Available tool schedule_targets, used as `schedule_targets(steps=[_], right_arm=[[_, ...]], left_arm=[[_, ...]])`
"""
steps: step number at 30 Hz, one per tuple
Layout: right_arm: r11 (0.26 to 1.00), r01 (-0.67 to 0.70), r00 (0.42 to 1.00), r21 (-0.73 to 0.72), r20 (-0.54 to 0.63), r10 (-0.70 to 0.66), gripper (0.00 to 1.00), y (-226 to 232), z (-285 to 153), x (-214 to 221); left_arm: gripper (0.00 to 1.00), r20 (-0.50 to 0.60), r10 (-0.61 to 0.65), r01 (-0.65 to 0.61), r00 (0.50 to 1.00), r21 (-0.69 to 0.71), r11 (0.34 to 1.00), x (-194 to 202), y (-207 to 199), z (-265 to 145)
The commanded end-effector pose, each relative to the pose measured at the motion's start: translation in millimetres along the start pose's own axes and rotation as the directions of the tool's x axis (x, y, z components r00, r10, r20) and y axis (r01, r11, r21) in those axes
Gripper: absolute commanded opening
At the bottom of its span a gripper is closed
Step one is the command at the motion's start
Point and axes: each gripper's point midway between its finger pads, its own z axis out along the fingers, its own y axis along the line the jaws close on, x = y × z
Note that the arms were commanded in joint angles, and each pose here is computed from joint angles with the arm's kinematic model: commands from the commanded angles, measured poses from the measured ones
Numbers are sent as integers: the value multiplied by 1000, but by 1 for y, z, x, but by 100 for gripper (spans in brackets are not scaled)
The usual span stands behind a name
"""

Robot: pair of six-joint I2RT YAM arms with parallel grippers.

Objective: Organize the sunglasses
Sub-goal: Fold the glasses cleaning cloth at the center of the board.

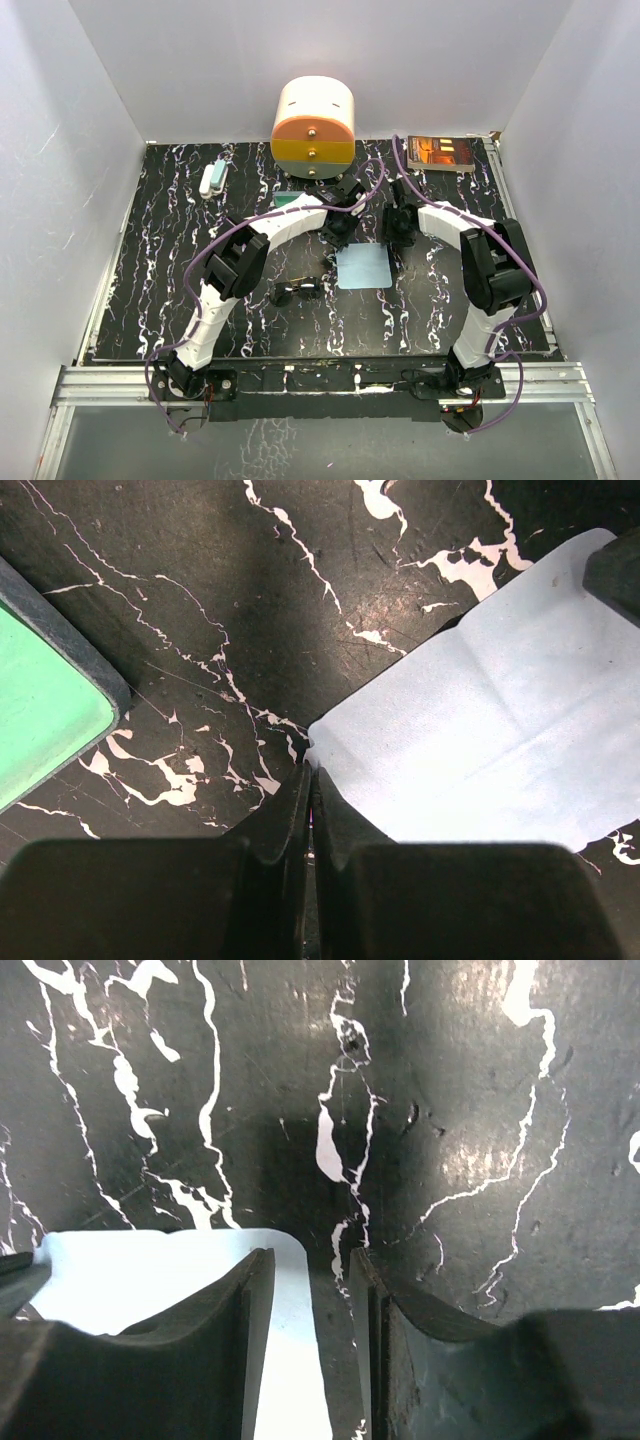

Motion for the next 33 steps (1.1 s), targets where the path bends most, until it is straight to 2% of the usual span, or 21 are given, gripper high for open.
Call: schedule_targets(steps=[1,9,15,24,33], right_arm=[[999,39,999,-36,9,-38,43,3,-11,-3],[992,92,995,-84,-27,-94,45,11,-4,13],[988,150,986,-44,-71,-153,45,11,5,24],[981,167,973,94,-174,-149,42,-13,19,50],[979,179,963,95,-222,-154,40,-13,33,61]], left_arm=[[0,-210,6,-5,978,5,1000,62,-2,31],[0,-202,11,-13,979,-8,1000,60,1,29],[0,-208,10,-12,978,-6,1000,61,0,31],[0,-216,12,-11,976,3,1000,63,-1,33],[0,-221,11,-9,975,13,1000,63,-2,34]])
